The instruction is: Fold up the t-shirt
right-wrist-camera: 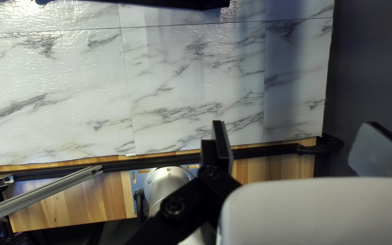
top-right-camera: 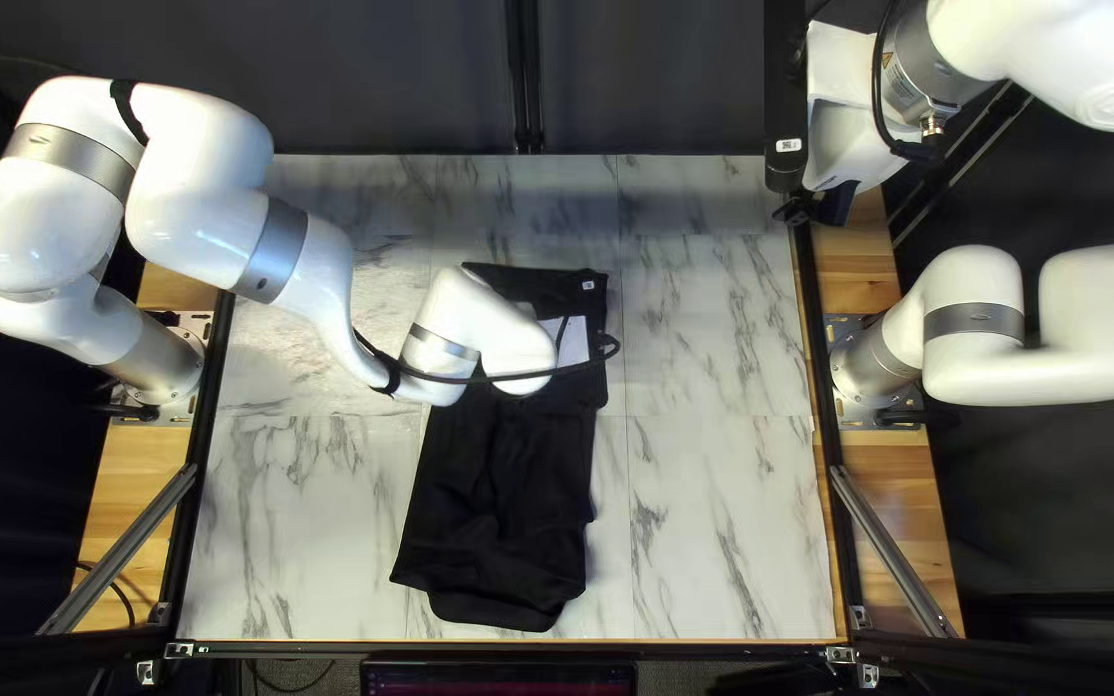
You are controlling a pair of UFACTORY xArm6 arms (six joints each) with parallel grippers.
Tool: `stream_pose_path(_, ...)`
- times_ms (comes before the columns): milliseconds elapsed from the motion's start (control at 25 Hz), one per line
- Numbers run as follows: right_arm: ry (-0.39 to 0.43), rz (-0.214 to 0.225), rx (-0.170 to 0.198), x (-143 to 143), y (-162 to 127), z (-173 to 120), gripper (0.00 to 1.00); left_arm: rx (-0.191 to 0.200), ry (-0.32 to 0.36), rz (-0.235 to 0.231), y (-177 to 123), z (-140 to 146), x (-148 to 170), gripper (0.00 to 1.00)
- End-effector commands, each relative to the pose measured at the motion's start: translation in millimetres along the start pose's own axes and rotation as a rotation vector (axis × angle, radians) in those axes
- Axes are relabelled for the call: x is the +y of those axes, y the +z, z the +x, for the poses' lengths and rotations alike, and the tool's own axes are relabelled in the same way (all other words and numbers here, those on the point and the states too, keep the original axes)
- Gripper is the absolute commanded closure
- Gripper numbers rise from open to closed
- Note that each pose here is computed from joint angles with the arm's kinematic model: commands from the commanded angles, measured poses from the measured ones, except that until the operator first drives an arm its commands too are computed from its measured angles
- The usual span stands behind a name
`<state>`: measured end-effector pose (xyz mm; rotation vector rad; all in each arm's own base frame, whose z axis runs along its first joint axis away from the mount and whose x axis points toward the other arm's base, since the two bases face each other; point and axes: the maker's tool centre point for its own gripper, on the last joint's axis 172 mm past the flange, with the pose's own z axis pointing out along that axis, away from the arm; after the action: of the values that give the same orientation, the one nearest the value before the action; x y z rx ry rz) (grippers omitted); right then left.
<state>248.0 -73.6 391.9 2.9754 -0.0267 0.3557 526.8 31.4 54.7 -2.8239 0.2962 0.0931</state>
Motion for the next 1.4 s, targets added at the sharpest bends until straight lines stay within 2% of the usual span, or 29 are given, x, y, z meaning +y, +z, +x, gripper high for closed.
stream_pose_path(40, 0.000, 0.000, 0.000, 0, 0, 0, 0.00, 0.073, 0.228, -0.073, -4, 0, 15, 0.00)
stream_pose_path(160, 0.000, 0.000, 0.000, 0, 0, 0, 0.00, 0.079, 0.326, -0.066, 1, 5, 19, 0.00)
stream_pose_path(280, 0.000, 0.000, 0.000, 0, 0, 0, 0.00, 0.073, 0.358, -0.052, 7, 7, 17, 0.00)
stream_pose_path(560, 0.000, 0.000, 0.000, 0, 0, 0, 0.00, 0.060, 0.320, 0.012, 6, 8, 6, 0.00)
stream_pose_path(640, 0.000, 0.000, 0.000, 0, 0, 0, 0.00, 0.057, 0.312, 0.023, 5, 8, 5, 0.03)
stream_pose_path(680, 0.000, 0.000, 0.000, 0, 0, 0, 0.00, 0.055, 0.308, 0.030, 5, 8, 3, 0.12)
stream_pose_path(720, 0.000, 0.000, 0.000, 0, 0, 0, 0.00, 0.054, 0.307, 0.033, 6, 8, 2, 0.30)
stream_pose_path(760, 0.000, 0.000, 0.000, 0, 0, 0, 0.00, 0.052, 0.307, 0.036, 8, 9, 0, 0.81)
stream_pose_path(800, 0.000, 0.000, 0.000, 0, 0, 0, 0.00, 0.050, 0.306, 0.038, 10, 9, -1, 0.93)
stream_pose_path(880, 0.000, 0.000, 0.000, 0, 0, 0, 0.00, 0.047, 0.309, 0.039, 13, 10, -1, 0.98)
stream_pose_path(1120, 0.000, 0.000, 0.000, 0, 0, 0, 0.00, 0.049, 0.312, 0.041, 7, 16, 4, 0.99)
stream_pose_path(1320, 0.000, 0.000, 0.000, 0, 0, 0, 0.00, 0.078, 0.282, 0.033, 0, 29, 5, 0.99)
stream_pose_path(1400, 0.000, 0.000, 0.000, 0, 0, 0, 0.00, 0.104, 0.257, 0.020, -6, 34, 7, 1.00)
